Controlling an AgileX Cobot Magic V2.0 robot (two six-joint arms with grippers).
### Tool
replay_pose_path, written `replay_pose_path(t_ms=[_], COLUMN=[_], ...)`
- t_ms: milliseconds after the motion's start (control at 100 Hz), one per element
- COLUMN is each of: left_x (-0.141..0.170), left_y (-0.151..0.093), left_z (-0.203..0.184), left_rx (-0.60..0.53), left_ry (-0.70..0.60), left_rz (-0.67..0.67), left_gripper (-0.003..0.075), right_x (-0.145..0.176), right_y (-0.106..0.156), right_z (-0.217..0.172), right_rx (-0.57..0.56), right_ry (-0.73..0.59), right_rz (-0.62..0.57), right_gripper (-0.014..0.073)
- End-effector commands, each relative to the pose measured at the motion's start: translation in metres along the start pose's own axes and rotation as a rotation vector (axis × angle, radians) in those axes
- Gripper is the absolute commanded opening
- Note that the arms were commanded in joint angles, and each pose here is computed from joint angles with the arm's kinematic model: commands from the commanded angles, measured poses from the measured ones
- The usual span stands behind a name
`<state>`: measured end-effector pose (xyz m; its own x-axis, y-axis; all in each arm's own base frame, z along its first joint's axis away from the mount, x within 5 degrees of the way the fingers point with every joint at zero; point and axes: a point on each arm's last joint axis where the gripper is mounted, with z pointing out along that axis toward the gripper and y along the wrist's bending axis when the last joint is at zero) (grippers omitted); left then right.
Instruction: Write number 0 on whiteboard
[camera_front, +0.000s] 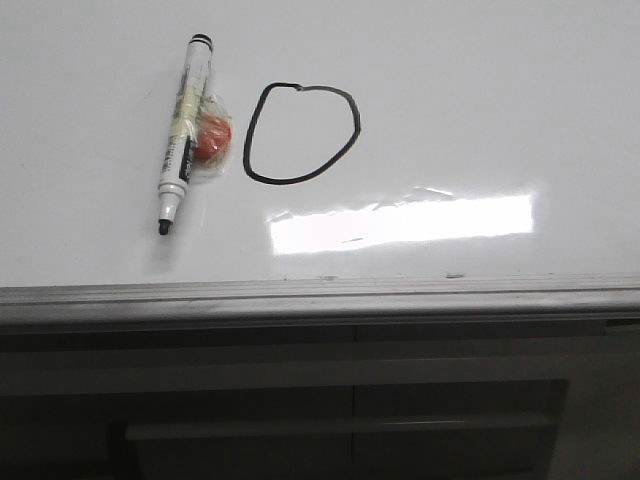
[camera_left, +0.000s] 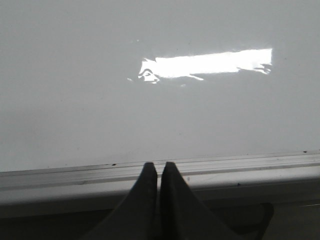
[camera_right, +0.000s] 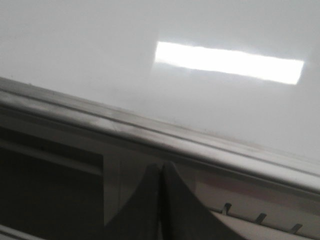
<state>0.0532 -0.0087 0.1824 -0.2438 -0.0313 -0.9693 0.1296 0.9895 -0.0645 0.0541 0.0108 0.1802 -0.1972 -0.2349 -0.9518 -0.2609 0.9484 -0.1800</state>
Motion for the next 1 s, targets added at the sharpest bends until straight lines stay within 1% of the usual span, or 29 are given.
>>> replay_pose_path(t_ms=[0,270,990], left_x=[0.0038,0.0038,0.0038], left_y=[0.0005,0.0005,0.0005], left_z=[0.0010,0.0010,0.0010], left_rx=[0.000,0.000,0.000], left_ry=[-0.053,-0.053,-0.053], left_rz=[-0.009,-0.009,-0.009], left_gripper=[-0.0020,-0.0020,-0.0020], right_x=[0.0011,0.0005,0.0005], right_y=[-0.0006,-0.0027,-0.0027], right_z=[-0.0009,-0.0017,-0.0017], right_rx=[0.018,0.043,0.043], right_ry=[-0.037,-0.048,-0.048], right_rz=[-0.022,-0.093,-0.093], right_gripper=[-0.0069,-0.0069,-0.0069])
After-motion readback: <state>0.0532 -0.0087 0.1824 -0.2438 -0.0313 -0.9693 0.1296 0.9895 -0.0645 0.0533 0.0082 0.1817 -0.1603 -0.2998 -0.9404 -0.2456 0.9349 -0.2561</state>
